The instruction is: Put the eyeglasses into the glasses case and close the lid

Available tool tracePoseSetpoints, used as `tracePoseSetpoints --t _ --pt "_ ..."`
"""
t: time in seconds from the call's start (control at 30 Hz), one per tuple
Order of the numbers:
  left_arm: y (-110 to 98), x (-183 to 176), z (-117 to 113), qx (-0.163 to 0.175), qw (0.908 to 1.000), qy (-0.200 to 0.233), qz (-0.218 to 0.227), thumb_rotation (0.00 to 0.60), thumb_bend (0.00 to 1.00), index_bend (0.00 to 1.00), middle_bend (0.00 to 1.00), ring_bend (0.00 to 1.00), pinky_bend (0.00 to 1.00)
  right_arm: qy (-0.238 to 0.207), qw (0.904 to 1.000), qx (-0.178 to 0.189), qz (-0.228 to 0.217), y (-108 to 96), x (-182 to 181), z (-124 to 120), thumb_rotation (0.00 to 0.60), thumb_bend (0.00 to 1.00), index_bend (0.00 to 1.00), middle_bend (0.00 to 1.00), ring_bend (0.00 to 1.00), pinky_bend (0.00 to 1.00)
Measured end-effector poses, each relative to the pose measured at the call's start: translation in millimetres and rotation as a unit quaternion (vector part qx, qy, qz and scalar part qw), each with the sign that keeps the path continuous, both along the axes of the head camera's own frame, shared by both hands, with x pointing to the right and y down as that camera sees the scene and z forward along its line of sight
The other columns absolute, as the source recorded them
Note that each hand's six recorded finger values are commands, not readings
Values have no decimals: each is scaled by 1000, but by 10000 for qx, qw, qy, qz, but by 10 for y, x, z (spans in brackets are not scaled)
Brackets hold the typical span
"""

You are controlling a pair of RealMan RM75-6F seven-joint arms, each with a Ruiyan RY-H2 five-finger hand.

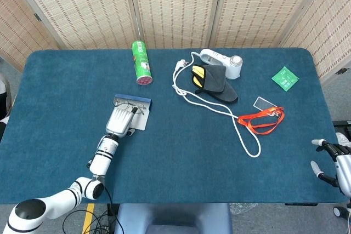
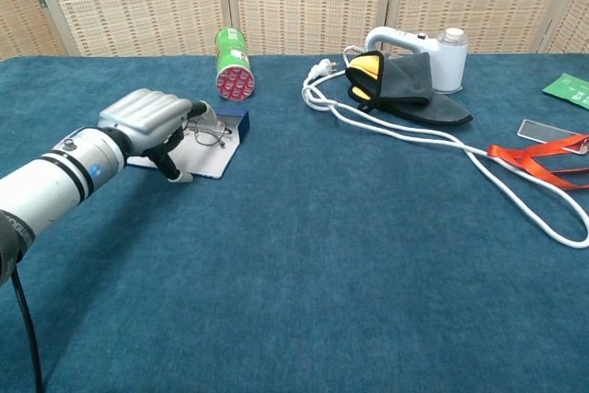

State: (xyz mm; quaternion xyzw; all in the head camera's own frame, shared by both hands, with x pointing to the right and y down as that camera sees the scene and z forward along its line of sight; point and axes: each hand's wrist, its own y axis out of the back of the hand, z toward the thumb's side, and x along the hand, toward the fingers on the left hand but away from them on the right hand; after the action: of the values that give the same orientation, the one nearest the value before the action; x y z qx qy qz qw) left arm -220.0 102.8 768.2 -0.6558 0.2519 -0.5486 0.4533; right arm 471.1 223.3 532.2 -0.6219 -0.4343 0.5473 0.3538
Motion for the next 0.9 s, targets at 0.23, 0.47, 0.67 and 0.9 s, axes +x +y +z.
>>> tracePoseSetpoints --t 0.23,0.47,0.67,0.9 --pt "-86 -41 16 79 9997 99 -190 600 236 450 884 864 970 15 10000 0 10 1 5 -4 600 324 292 439 409 366" --pt "-196 -79 -7 178 9989 193 -382 600 236 463 884 865 970 27 10000 -3 0 -9 -2 -2 600 325 292 439 411 366" --pt "-332 -106 -30 266 9973 309 -616 600 298 498 892 867 970 46 10000 2 15 -11 6 -8 600 324 292 439 413 366" --pt "-442 -134 18 309 9969 170 -701 600 385 520 894 869 970 68 10000 12 63 1 34 -22 600 324 292 439 414 366"
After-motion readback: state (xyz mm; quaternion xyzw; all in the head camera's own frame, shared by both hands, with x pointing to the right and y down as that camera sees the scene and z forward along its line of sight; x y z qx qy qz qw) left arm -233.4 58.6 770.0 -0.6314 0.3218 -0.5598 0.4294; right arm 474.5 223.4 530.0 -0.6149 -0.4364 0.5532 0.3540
